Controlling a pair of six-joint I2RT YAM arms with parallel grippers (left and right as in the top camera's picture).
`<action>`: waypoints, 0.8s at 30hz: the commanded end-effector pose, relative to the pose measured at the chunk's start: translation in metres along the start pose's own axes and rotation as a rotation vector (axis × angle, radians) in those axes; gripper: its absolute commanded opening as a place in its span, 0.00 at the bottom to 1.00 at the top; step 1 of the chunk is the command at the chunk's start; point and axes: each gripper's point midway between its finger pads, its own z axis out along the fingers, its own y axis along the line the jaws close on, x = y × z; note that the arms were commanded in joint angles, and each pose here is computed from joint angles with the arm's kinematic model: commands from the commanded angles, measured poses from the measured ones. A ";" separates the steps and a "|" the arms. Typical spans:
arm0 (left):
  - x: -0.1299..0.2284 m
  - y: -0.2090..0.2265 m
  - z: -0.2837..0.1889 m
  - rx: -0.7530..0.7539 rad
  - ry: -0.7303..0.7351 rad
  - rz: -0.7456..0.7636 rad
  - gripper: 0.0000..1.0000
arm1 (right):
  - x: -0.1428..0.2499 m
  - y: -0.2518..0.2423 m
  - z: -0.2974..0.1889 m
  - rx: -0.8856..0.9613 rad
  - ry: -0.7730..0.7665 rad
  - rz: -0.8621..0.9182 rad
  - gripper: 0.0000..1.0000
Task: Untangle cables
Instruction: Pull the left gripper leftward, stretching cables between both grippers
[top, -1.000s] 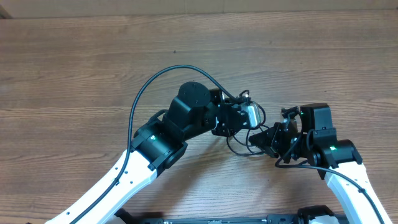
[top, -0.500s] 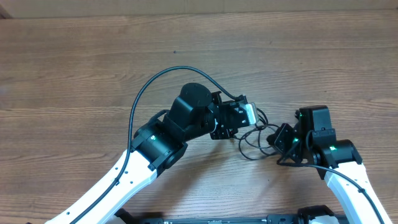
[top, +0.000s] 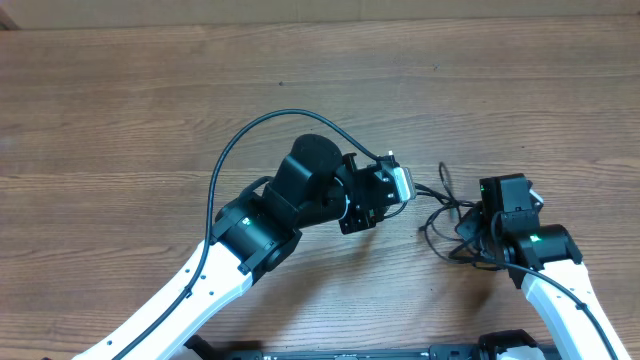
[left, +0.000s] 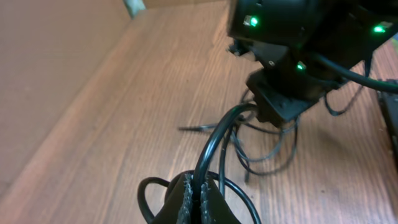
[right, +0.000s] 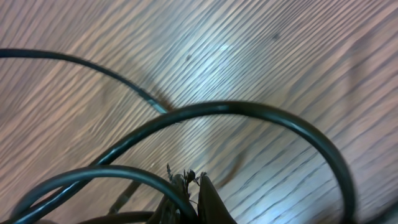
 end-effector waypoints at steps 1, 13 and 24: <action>-0.005 -0.006 -0.003 0.028 -0.004 -0.029 0.04 | -0.018 -0.010 -0.005 0.055 -0.098 0.059 0.04; 0.093 0.027 -0.030 -0.303 0.438 -0.274 0.04 | -0.017 -0.005 -0.005 0.033 -0.091 0.084 0.04; 0.126 0.047 -0.060 -0.527 0.596 -0.349 0.04 | -0.018 -0.004 -0.005 0.029 -0.093 0.085 0.04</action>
